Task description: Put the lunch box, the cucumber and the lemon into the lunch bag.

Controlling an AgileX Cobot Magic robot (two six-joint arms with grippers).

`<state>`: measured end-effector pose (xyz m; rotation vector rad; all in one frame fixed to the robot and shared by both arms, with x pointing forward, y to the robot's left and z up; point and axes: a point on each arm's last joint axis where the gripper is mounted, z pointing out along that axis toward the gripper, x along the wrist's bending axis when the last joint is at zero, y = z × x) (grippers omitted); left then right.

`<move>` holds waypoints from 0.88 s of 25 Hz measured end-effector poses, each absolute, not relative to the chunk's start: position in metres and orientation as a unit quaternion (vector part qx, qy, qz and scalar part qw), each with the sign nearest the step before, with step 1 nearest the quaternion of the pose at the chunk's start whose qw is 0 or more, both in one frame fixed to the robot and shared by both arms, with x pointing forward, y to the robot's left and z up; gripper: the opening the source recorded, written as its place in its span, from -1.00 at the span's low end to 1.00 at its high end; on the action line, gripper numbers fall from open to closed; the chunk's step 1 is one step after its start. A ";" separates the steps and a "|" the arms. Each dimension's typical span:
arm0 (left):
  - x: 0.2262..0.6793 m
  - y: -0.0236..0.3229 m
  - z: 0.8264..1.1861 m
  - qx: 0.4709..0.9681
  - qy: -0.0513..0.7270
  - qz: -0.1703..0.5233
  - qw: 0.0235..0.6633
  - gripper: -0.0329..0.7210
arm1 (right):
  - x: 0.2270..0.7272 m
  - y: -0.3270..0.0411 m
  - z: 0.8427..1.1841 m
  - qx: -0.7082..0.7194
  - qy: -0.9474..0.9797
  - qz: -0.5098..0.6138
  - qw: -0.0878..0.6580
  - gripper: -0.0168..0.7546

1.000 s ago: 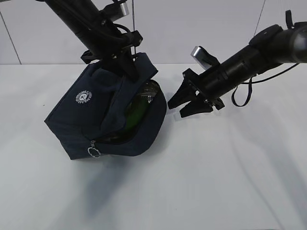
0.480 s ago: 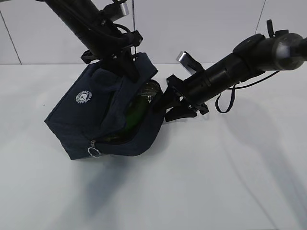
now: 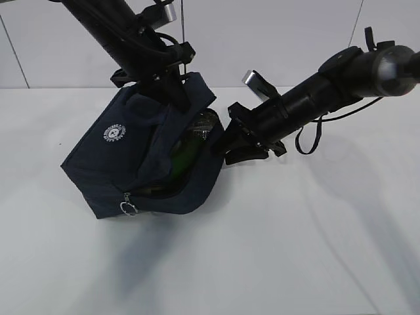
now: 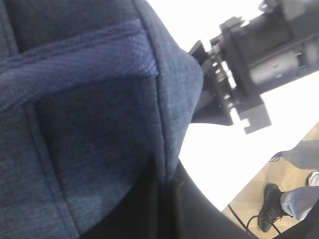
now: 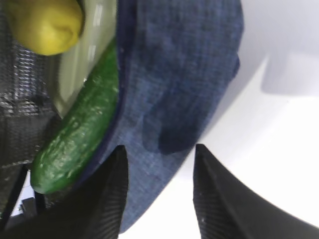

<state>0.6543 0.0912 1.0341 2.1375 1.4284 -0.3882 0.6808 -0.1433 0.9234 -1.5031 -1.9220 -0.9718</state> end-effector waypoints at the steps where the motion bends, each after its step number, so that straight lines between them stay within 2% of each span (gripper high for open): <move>1: 0.654 0.091 1.034 0.792 0.529 -0.144 0.268 -0.94 | 0.681 -0.144 0.923 -0.554 -0.708 -0.356 0.254 -0.11; 6: 0.654 0.091 1.034 0.792 0.529 -0.144 0.268 -0.94 | 0.680 -0.145 0.920 -0.554 -0.715 -0.344 0.252 -0.11; 11: 0.654 0.091 1.034 0.792 0.529 -0.144 0.268 -0.94 | 0.678 -0.139 0.901 -0.558 -0.701 -0.336 0.289 0.02; 14: 0.654 0.091 1.034 0.792 0.529 -0.144 0.268 -0.94 | 0.678 -0.135 0.891 -0.557 -0.689 -0.346 0.308 -0.01; 16: 0.654 0.091 1.034 0.792 0.529 -0.144 0.268 -0.94 | 0.679 -0.133 0.891 -0.553 -0.684 -0.357 0.313 -0.21; 19: 0.654 0.091 1.034 0.792 0.529 -0.144 0.268 -0.94 | 0.680 -0.130 0.895 -0.542 -0.677 -0.382 0.319 -0.76; 20: 0.654 0.091 1.034 0.792 0.529 -0.144 0.268 -0.94 | 0.681 -0.129 0.897 -0.540 -0.672 -0.391 0.323 -0.86; 22: 0.654 0.091 1.034 0.792 0.529 -0.144 0.268 -0.94 | 0.681 -0.128 0.900 -0.533 -0.670 -0.399 0.329 -0.92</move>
